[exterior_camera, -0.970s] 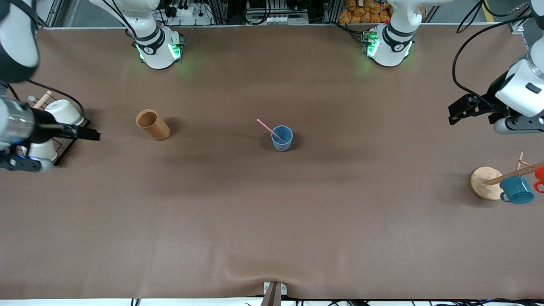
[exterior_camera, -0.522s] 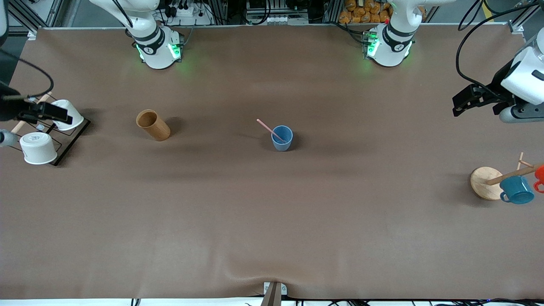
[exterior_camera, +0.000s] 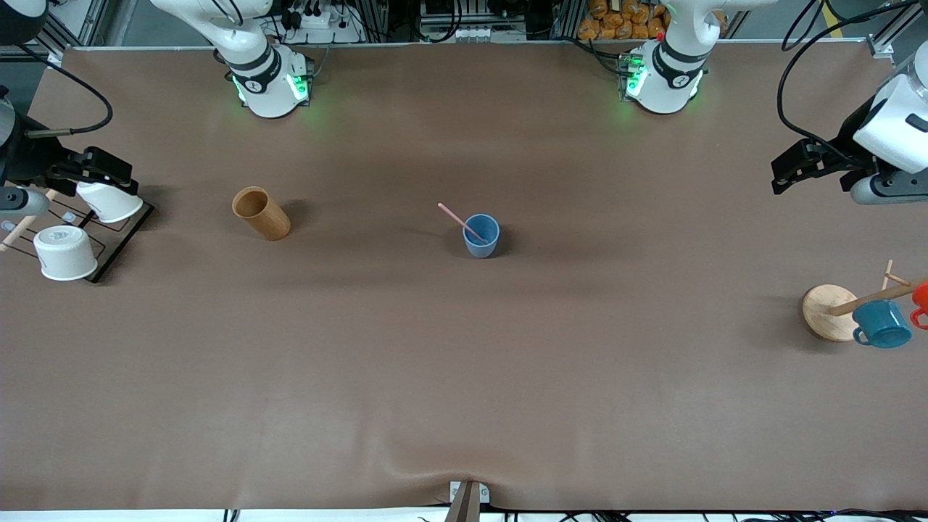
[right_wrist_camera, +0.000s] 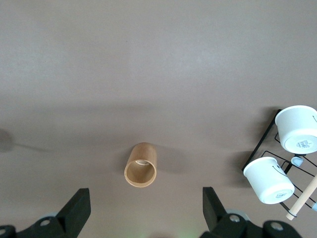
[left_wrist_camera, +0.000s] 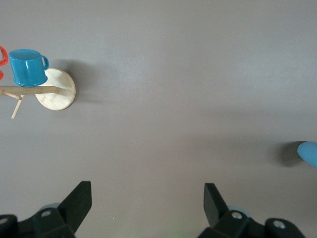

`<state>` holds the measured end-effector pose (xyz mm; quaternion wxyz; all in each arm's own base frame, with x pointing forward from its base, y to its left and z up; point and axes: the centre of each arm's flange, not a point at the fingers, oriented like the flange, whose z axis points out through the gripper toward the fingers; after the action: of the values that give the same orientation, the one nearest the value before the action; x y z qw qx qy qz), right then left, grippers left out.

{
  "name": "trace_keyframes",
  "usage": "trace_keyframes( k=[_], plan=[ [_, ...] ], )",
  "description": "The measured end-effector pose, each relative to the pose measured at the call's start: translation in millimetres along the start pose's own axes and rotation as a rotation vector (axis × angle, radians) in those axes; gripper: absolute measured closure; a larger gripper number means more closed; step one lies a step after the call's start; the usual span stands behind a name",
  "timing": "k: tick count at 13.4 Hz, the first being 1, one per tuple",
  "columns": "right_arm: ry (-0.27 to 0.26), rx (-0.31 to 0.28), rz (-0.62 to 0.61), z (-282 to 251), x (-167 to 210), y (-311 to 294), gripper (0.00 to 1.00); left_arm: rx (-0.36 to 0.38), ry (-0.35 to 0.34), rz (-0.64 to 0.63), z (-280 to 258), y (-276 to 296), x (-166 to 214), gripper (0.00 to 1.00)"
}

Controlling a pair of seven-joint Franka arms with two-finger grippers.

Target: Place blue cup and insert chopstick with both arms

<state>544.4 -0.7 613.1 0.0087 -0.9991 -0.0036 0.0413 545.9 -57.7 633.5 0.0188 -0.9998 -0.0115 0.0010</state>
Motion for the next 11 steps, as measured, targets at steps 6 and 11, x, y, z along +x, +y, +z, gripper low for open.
trace_keyframes(
  k=[6,11],
  plan=[
    [0.020,-0.001,-0.004,-3.2,1.8,-2.2,0.00,0.000,0.001,-0.002,-0.5,-3.5,0.2,0.00],
    [0.029,-0.001,-0.005,-4.0,2.6,-2.4,0.00,-0.002,0.015,0.006,-6.7,-4.1,0.5,0.00]
  ],
)
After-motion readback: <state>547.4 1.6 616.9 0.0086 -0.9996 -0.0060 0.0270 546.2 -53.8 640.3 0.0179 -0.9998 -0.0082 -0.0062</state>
